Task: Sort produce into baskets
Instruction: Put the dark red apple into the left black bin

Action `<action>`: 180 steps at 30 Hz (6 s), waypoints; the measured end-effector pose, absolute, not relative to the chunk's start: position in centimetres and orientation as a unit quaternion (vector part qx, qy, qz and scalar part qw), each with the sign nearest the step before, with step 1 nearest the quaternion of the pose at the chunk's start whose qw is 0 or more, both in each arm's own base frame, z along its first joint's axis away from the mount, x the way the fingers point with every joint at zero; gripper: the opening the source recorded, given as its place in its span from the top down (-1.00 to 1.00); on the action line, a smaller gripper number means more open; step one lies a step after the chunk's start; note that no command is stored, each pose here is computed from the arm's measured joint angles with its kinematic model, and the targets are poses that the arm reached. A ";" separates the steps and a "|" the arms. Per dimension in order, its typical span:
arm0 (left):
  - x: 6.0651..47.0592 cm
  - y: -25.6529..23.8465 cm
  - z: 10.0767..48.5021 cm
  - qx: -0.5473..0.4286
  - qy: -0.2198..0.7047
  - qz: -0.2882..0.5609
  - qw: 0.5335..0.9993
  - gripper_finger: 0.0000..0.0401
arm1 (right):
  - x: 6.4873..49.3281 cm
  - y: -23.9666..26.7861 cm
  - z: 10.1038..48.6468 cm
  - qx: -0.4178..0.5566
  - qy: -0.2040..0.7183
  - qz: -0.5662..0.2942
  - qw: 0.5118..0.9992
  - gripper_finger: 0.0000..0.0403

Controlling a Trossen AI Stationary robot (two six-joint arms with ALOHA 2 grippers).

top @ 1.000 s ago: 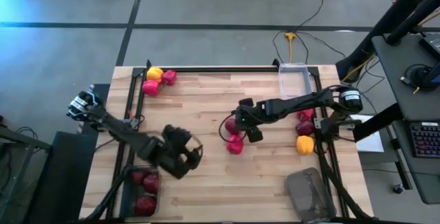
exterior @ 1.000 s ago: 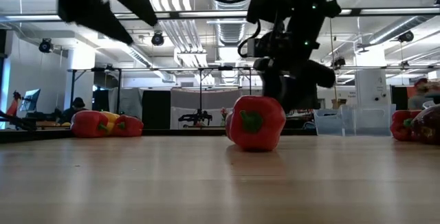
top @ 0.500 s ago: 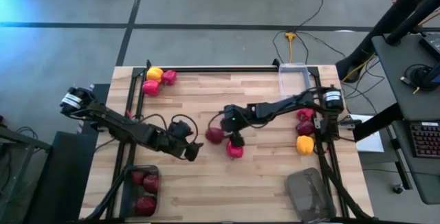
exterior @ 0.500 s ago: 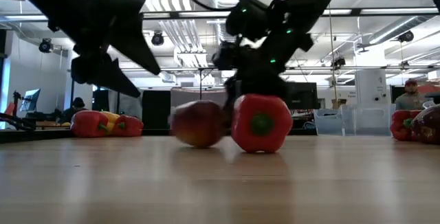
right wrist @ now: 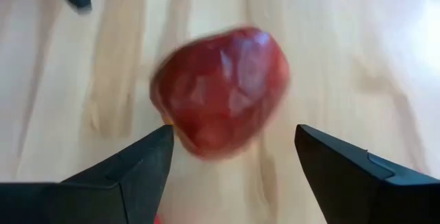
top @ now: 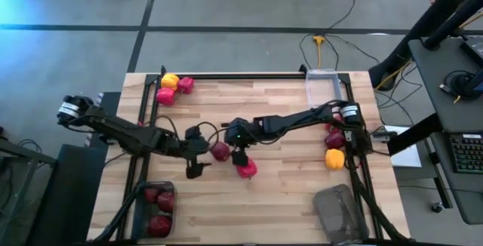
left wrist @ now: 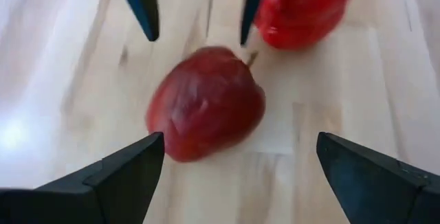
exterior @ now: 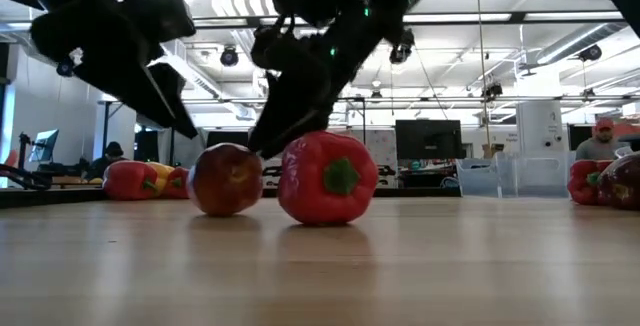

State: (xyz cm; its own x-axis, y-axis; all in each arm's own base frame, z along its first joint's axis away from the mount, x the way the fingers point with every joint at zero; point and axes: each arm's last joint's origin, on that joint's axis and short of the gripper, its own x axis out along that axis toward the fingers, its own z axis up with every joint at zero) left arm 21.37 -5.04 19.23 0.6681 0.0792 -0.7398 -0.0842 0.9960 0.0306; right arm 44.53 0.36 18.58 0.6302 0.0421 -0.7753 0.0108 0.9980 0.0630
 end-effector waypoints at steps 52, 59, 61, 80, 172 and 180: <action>26.7 -2.4 24.6 0.029 0.456 -0.057 0.888 -0.60 | 31.6 10.7 30.7 -0.017 0.522 -0.195 0.830 -0.34; 22.5 -6.2 29.0 -0.094 0.478 0.002 0.873 -0.60 | 29.0 7.5 34.7 -0.131 0.481 -0.206 0.842 -0.26; 21.4 -7.7 29.3 -0.132 0.497 0.009 0.857 -0.60 | 28.4 6.5 35.6 -0.128 0.473 -0.212 0.845 -0.24; 14.6 -18.7 27.4 -0.337 0.611 0.101 0.709 -0.60 | 27.4 2.3 37.1 -0.120 0.493 -0.175 0.844 -0.20; 25.6 -11.8 24.0 -0.004 0.353 0.235 0.906 -0.76 | 19.6 -5.3 20.9 0.412 0.707 -0.437 0.373 -0.84; 24.7 -11.4 23.7 0.031 0.348 0.242 0.905 -0.76 | 18.4 -5.8 17.1 0.422 0.710 -0.471 0.311 -0.84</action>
